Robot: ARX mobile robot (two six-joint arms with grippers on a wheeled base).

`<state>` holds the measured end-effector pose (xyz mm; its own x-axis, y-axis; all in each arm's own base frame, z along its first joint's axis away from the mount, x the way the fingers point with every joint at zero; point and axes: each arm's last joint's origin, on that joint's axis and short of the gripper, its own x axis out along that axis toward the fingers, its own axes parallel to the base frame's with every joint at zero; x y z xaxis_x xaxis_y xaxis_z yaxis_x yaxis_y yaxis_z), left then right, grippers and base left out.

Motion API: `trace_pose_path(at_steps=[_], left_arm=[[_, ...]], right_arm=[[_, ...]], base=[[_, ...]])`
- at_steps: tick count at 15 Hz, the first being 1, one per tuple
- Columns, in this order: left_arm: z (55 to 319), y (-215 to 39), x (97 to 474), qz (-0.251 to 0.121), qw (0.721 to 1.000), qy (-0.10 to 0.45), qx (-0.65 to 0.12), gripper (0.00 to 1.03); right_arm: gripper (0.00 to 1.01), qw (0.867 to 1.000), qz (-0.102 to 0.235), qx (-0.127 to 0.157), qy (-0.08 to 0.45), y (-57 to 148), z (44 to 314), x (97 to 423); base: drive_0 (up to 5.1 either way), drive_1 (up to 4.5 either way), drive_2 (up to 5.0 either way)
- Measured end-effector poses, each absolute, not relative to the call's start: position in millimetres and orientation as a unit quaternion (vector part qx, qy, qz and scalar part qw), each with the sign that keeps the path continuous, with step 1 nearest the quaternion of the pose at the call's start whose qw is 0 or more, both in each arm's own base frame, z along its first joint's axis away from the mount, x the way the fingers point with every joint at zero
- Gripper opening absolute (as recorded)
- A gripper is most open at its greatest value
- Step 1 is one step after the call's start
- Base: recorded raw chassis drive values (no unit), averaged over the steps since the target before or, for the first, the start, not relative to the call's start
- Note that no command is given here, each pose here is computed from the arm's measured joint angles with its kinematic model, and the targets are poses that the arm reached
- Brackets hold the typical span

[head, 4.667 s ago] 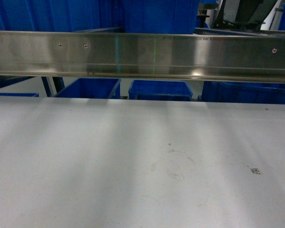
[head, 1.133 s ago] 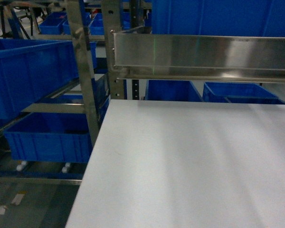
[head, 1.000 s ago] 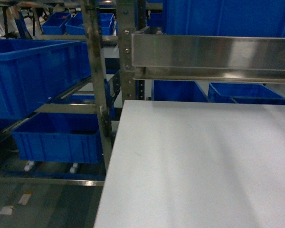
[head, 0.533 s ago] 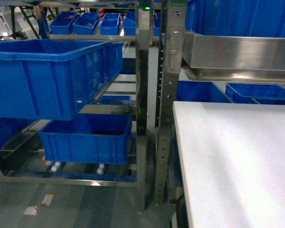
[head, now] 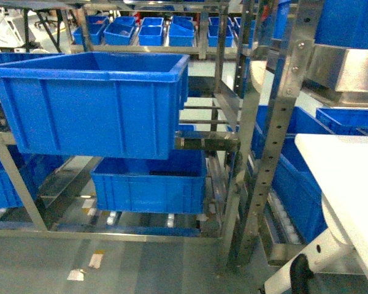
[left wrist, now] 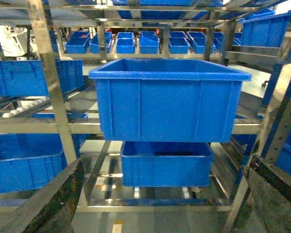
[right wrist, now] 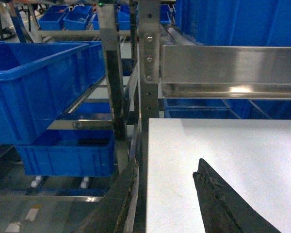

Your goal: Place magnetic block on left shelf second layer

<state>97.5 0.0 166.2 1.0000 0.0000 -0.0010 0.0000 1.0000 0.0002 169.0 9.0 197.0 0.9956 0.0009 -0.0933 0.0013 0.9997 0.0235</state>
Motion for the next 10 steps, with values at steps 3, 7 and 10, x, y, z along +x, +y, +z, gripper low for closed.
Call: trace_pose_path(at_steps=[3,7,10], left_arm=[[166.2,0.0,97.5,0.0,1.0,0.0,0.0,0.98],[166.1,0.0,97.5,0.0,1.0,0.001,0.0,0.98],[166.0,0.0,97.5,0.0,1.0,0.002,0.0,0.98]], right_arm=[[0.31,0.999,0.0,0.012,0.048,9.1,196.6,169.2],[0.31,0.999,0.0,0.012,0.047,9.1,196.8,169.2],[0.31,0.999,0.0,0.012,0.048,9.1,196.6,169.2]], base=[[-4.9,2.51,2.5],[-5.0,2.42,2.4],[-5.0,2.45,2.4]])
